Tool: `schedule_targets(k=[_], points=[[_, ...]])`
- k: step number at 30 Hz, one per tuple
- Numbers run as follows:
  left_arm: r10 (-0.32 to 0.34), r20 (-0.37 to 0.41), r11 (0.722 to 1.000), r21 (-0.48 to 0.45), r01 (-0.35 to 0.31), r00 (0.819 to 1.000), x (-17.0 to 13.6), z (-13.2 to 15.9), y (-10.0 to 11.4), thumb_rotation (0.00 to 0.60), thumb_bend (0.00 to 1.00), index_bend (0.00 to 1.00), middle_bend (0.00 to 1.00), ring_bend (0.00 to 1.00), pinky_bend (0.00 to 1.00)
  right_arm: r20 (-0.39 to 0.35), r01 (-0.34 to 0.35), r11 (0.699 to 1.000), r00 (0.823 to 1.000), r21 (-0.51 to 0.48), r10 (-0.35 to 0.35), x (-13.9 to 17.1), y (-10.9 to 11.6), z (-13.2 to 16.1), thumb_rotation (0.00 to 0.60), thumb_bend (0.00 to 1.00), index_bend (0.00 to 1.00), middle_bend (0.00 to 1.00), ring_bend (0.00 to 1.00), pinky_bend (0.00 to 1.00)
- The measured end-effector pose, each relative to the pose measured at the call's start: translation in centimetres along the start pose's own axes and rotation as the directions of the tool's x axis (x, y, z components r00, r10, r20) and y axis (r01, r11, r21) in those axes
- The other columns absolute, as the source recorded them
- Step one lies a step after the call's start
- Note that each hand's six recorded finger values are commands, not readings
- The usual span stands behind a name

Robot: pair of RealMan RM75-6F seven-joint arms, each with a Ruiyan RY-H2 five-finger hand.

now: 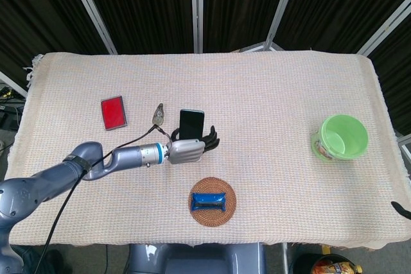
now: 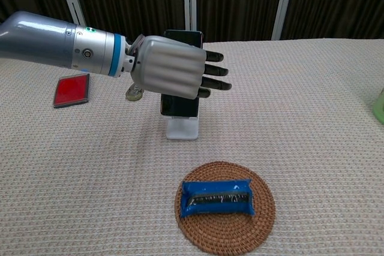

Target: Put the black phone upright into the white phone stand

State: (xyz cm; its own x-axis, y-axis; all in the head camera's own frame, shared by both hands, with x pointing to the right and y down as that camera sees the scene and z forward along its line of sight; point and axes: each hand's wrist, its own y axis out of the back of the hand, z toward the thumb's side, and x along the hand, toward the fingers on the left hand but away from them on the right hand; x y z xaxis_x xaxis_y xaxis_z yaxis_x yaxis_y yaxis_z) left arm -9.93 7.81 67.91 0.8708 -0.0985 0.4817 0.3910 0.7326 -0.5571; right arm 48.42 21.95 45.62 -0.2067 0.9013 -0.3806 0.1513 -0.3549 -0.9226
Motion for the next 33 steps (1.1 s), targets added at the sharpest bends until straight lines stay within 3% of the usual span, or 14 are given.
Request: schedule_targets(k=[4, 15, 18, 20, 21, 24, 27, 30, 31, 33], points=[[-0.011, -0.023, 1.0, 0.012, 0.011, 1.0, -0.1, -0.2, 0.1, 0.6, 0.17, 0.04, 0.0, 0.0, 0.06, -0.002, 0.003, 1.0, 1.0, -0.004, -0.003, 0.1, 0.1, 0.0, 0.6, 0.0, 0.0, 0.0, 0.0, 0.0], [-0.007, -0.113, 1.0, -0.01, 0.006, 0.994, -2.1, -2.5, 0.5, 0.6, 0.17, 0.02, 0.0, 0.0, 0.05, -0.024, 0.003, 1.0, 1.0, -0.01, -0.004, 0.4, 0.3, 0.4, 0.6, 0.0, 0.0, 0.0, 0.0, 0.0], [-0.01, -0.187, 0.999, -0.051, 0.001, 0.982, -3.4, -3.9, 0.6, 0.6, 0.16, 0.02, 0.0, 0.0, 0.05, -0.035, 0.004, 1.0, 0.999, -0.015, -0.004, 0.6, 0.3, 0.5, 0.6, 0.0, 0.0, 0.0, 0.0, 0.0], [-0.022, -0.269, 0.994, -0.11, -0.008, 0.963, -4.5, -5.1, 0.6, 0.6, 0.1, 0.01, 0.0, 0.0, 0.04, -0.044, 0.002, 1.0, 0.999, -0.019, -0.002, 0.7, 0.3, 0.6, 0.6, 0.0, 0.0, 0.0, 0.0, 0.0], [-0.032, -0.31, 0.99, -0.142, -0.013, 0.95, -5.1, -5.6, 0.6, 0.6, 0.05, 0.0, 0.0, 0.0, 0.03, -0.047, 0.0, 1.0, 0.999, -0.021, -0.001, 0.7, 0.3, 0.7, 0.6, 0.0, 0.0, 0.0, 0.0, 0.0], [-0.093, -0.448, 0.96, -0.278, -0.039, 0.889, -7.9, -6.9, 0.2, 0.6, 0.0, 0.0, 0.0, 0.0, 0.0, -0.06, -0.003, 1.0, 0.998, -0.028, 0.001, 0.8, 0.3, 0.8, 0.6, 0.0, 0.0, 0.0, 0.0, 0.0], [-0.197, -0.558, 0.894, -0.439, -0.086, 0.806, -11.8, -7.0, -0.5, 0.6, 0.0, 0.0, 0.0, 0.0, 0.0, -0.069, -0.005, 0.999, 0.998, -0.037, 0.003, 0.8, 0.3, 0.8, 0.6, 0.0, 0.0, 0.0, 0.0, 0.0], [-0.336, -0.617, 0.791, -0.595, -0.141, 0.712, -16.4, -5.7, -1.3, 0.6, 0.0, 0.0, 0.0, 0.0, 0.0, -0.079, -0.009, 0.999, 0.997, -0.041, 0.006, 0.6, 0.2, 0.9, 0.6, 0.0, 0.0, 0.0, 0.0, 0.0], [-0.394, -0.627, 0.745, -0.646, -0.165, 0.672, -18.4, -5.0, -1.5, 0.6, 0.0, 0.0, 0.0, 0.0, 0.0, -0.082, -0.012, 0.999, 0.997, -0.042, 0.009, 0.6, 0.1, 1.0, 0.6, 0.0, 0.0, 0.0, 0.0, 0.0], [-0.48, -0.627, 0.673, -0.712, -0.201, 0.614, -21.3, -3.6, -1.7, 0.6, 0.0, 0.0, 0.0, 0.0, 0.0, -0.09, -0.019, 0.999, 0.996, -0.041, 0.015, 0.4, 0.0, 1.1, 0.6, 0.0, 0.0, 0.0, 0.0, 0.0]])
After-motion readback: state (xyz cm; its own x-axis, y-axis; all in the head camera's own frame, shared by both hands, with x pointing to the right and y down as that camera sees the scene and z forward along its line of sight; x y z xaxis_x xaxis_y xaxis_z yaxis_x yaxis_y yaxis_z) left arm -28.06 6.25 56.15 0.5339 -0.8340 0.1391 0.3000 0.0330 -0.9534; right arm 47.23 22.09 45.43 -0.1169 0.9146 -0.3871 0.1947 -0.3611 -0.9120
